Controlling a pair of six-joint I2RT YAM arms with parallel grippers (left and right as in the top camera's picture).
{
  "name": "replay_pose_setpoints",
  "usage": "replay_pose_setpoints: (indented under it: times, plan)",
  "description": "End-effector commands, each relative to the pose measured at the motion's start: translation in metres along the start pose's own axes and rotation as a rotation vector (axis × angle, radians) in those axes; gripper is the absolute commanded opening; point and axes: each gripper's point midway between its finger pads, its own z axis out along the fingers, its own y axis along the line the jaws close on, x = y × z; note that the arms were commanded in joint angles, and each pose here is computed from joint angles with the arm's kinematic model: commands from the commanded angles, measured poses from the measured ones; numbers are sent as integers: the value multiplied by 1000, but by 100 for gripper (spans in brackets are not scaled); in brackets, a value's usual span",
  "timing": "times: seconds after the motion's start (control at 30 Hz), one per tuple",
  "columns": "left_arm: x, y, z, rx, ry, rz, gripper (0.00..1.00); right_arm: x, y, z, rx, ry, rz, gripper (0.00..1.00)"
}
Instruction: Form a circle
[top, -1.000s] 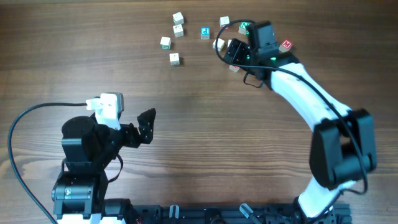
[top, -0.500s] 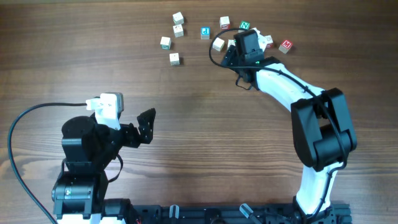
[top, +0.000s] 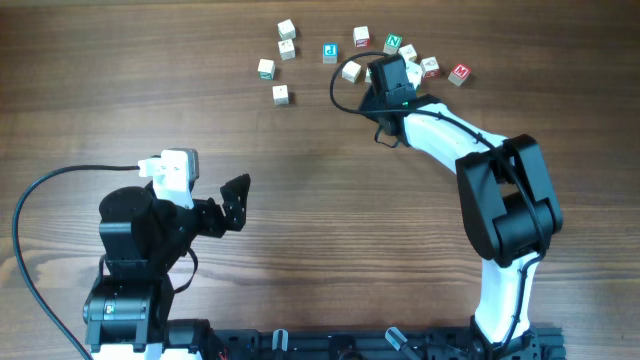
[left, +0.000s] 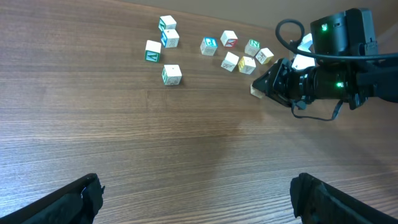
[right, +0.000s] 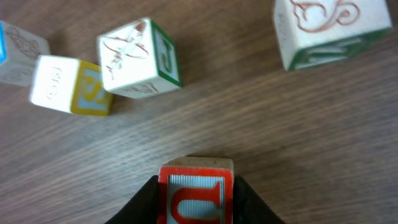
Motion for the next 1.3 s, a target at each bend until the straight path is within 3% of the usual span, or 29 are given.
replay_pose_setpoints:
  times: [0.0,0.27,0.53,0.73,0.93,1.27]
  plan:
    - [-6,-2,-3,-1,-17,20,100,13,16,1,-79,64,-121,21]
    - [-6,-2,-3,-1,-17,20,100,28,86,-66,-369,144,-274,20]
    - [-6,-2,-3,-1,-17,20,100,135,135,-98,-454,337,-448,21]
    - [-6,-2,-3,-1,-17,20,100,172,156,-112,-457,329,-524,28]
    - [-6,-2,-3,-1,-17,20,100,168,154,-108,-397,293,-469,38]
    - [-6,-2,-3,-1,-17,20,100,160,159,-110,-467,345,-380,40]
